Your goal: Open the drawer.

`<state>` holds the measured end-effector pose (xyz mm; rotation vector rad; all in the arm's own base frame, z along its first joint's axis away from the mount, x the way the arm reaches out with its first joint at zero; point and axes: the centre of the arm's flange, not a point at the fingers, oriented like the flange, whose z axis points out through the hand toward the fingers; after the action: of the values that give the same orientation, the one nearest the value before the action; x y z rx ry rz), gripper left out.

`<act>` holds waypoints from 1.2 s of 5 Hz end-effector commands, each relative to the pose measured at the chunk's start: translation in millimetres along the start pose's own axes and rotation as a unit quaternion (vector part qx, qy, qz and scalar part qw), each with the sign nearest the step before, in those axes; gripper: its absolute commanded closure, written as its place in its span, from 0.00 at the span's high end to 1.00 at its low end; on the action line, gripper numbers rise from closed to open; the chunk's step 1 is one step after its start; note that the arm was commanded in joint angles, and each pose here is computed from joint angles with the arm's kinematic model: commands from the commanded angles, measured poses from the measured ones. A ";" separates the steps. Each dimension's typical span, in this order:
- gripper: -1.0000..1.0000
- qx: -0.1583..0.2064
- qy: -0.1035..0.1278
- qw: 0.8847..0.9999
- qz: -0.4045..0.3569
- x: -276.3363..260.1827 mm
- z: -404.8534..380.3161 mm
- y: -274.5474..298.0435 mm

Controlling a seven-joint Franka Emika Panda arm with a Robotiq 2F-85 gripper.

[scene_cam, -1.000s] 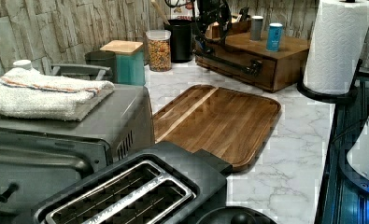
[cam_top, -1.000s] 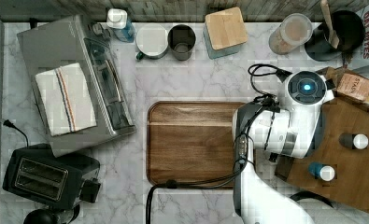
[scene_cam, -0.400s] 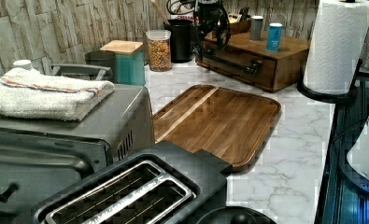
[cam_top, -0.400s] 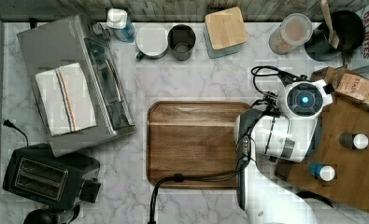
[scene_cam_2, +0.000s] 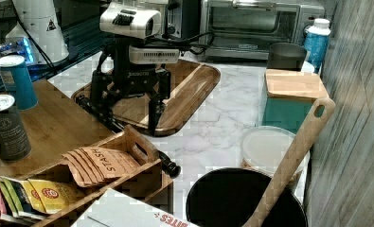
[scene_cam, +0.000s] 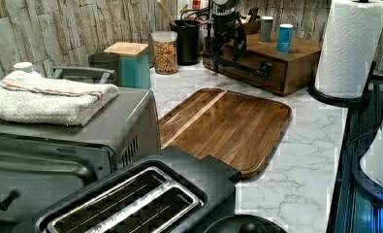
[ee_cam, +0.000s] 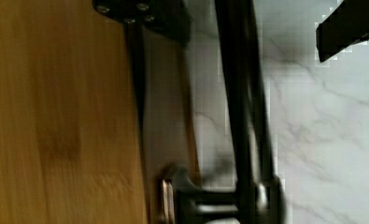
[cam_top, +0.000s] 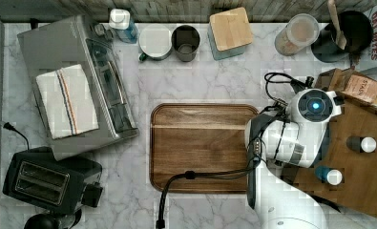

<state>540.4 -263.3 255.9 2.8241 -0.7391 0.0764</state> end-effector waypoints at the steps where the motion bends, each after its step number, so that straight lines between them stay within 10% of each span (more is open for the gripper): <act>1: 1.00 0.023 -0.007 0.999 0.040 -13.4 -2.9 2.5; 6: 1.00 0.061 0.020 0.997 -0.048 -1.0 19.1 -1.5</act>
<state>535.7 -253.3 238.1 2.9237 -0.5722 0.1528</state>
